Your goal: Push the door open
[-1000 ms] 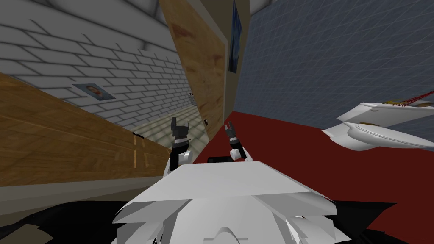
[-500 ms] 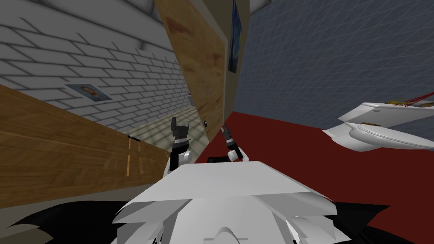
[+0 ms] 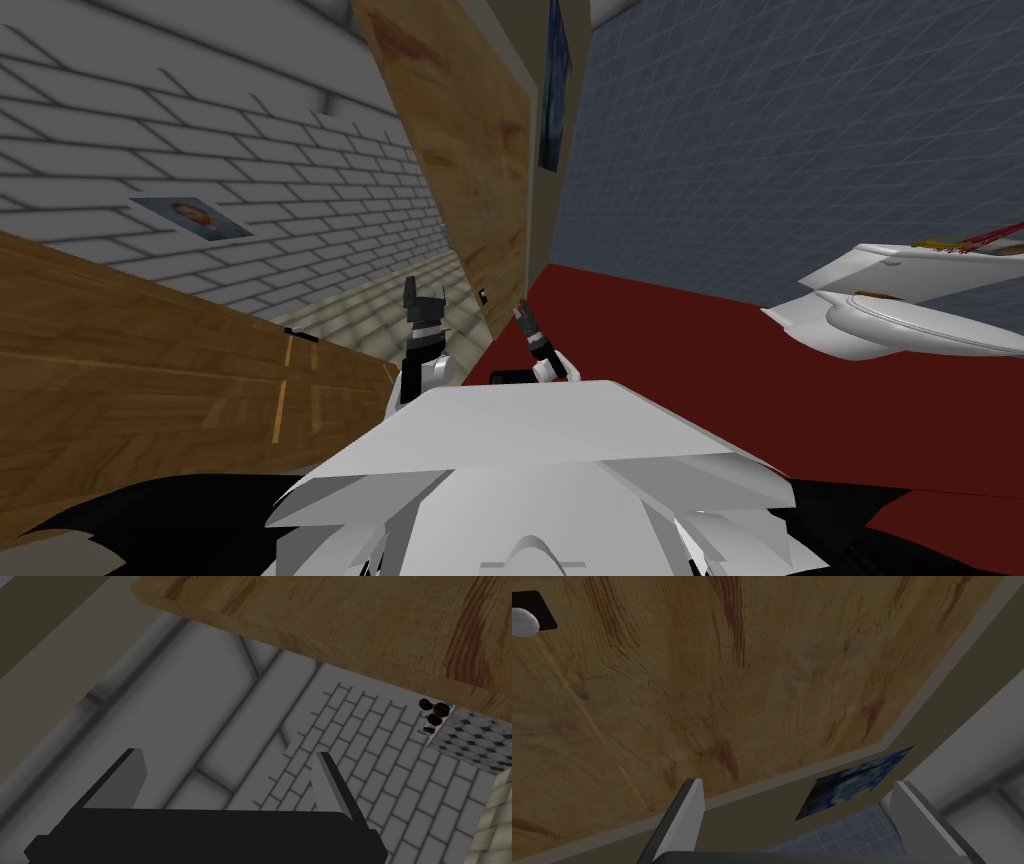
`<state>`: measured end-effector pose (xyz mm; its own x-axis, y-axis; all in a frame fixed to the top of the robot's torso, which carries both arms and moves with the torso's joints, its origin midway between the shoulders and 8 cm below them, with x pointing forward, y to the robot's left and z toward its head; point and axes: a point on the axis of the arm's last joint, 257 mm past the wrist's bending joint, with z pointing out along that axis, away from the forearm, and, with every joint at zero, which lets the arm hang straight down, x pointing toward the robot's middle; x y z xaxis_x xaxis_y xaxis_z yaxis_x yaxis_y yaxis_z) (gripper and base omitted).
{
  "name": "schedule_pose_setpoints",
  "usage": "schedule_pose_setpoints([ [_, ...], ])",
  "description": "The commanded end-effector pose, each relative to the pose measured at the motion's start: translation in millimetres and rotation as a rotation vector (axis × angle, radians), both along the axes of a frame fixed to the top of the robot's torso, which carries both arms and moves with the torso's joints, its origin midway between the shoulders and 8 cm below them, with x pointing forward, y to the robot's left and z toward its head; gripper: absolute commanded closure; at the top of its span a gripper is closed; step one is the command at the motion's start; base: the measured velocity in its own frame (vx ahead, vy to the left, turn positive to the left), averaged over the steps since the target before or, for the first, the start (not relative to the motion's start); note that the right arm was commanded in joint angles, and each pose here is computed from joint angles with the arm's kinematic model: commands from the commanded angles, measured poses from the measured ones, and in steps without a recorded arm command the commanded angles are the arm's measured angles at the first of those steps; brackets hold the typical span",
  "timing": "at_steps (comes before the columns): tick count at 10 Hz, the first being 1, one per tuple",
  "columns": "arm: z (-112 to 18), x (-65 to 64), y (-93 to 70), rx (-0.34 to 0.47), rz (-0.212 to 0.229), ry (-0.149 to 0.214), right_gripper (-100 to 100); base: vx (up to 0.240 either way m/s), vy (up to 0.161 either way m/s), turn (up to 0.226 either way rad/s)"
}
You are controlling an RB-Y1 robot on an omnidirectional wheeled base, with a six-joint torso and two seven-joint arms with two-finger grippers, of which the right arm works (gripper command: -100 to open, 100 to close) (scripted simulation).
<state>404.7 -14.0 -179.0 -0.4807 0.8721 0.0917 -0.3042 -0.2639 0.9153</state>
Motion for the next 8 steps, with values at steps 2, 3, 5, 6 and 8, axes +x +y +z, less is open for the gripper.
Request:
schedule_pose_setpoints([
  [2,-16.8,-7.4,22.9,-0.016,0.053,0.026,-100,0.107,0.010,-0.018],
  [3,-23.5,-10.6,30.4,-0.023,0.073,0.035,-100,0.092,0.007,-0.014],
  [5,-36.9,-17.4,44.5,-0.038,0.111,0.052,-100,0.090,0.011,-0.017],
  [6,-43.7,-21.1,51.3,-0.046,0.130,0.061,-100,0.104,-0.003,-0.016],
  [8,-57.3,-29.0,64.2,-0.063,0.168,0.078,-100,0.103,0.012,-0.017],
])
